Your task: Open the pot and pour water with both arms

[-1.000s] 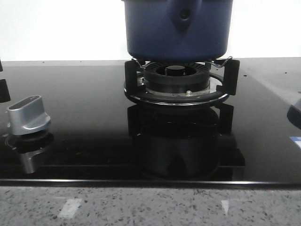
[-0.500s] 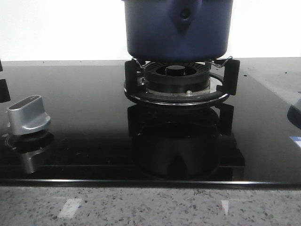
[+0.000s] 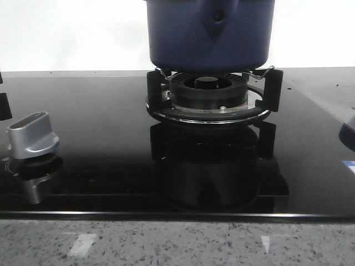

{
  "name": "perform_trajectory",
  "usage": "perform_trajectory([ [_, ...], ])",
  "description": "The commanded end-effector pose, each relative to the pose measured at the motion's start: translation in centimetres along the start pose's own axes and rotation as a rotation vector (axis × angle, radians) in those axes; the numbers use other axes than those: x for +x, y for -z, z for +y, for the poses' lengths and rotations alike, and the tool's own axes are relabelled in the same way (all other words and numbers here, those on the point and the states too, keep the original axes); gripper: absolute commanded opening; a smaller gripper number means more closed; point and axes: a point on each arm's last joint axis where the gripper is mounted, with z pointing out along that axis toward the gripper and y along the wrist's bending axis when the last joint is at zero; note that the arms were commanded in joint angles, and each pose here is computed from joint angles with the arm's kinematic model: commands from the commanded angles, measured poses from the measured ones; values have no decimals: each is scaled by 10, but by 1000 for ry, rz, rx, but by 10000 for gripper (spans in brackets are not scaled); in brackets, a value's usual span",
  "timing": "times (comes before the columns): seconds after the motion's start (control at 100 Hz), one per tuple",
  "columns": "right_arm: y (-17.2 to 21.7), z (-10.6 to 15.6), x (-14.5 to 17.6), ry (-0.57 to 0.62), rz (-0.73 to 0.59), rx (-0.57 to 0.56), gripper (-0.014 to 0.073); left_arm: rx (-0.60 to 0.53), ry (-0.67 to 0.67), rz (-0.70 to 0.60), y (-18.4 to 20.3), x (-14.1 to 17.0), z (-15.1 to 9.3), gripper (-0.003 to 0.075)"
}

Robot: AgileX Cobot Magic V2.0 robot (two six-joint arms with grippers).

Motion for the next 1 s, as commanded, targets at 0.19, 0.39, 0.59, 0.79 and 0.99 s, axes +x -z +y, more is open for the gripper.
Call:
perform_trajectory([
  [0.19, 6, 2, -14, 10, -85, 3, 476, 49, 12, -65, -31, -13, -7, 483],
  [0.39, 6, 2, -14, 10, -85, 3, 476, -12, -14, -44, -42, -7, -3, 483],
  [0.59, 6, 2, -14, 10, -86, 3, 476, -36, -52, -40, -46, -6, -4, 483],
  [0.79, 6, 2, -14, 10, -88, 4, 476, -77, -48, -33, -48, -4, -2, 483],
  [0.99, 6, 2, -14, 10, -88, 4, 476, -74, -24, -37, -51, -1, 1, 482],
])
